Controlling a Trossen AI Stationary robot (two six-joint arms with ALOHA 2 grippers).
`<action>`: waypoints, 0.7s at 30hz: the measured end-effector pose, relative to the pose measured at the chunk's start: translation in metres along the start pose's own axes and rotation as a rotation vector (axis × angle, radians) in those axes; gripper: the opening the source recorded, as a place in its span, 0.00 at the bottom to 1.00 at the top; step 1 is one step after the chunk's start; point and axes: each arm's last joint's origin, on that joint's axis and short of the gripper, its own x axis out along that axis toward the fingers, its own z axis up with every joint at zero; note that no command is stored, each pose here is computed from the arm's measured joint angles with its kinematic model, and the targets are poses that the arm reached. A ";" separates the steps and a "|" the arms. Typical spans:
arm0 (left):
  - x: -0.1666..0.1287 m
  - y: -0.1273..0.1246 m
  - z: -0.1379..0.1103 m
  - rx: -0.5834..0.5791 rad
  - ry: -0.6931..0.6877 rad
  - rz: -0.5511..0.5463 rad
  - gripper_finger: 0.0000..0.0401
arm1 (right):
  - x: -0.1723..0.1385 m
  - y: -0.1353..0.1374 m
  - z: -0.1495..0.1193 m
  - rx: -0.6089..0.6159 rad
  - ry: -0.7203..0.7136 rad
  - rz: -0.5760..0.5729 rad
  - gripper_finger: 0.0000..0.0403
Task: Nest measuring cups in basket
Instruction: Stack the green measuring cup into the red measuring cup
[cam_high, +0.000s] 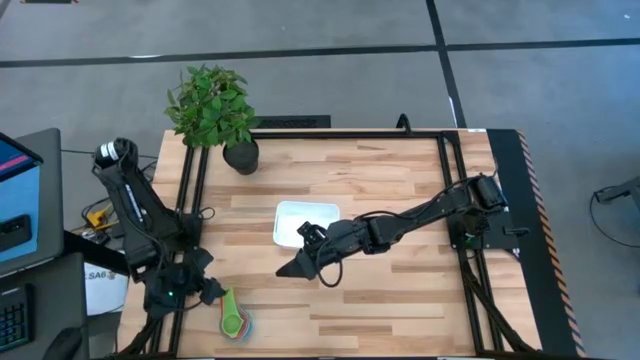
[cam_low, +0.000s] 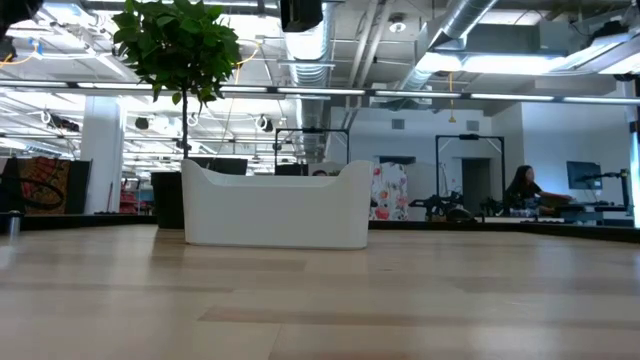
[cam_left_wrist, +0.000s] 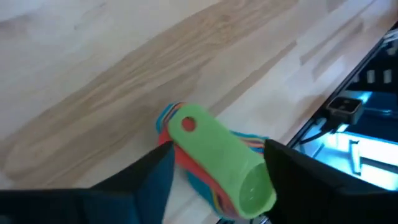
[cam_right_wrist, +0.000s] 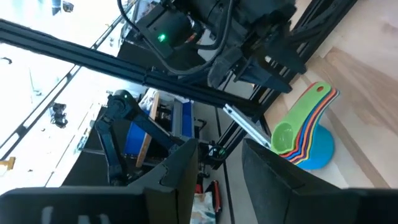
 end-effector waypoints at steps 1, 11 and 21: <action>0.002 0.000 -0.001 -0.004 -0.007 -0.009 0.61 | 0.000 0.000 -0.001 0.000 0.009 0.003 0.38; 0.022 0.006 -0.002 -0.069 0.061 0.011 0.98 | 0.000 0.003 -0.004 -0.006 0.141 0.067 0.53; 0.039 0.001 0.011 -0.144 0.070 0.082 0.94 | -0.001 -0.003 -0.007 0.030 0.181 0.006 0.57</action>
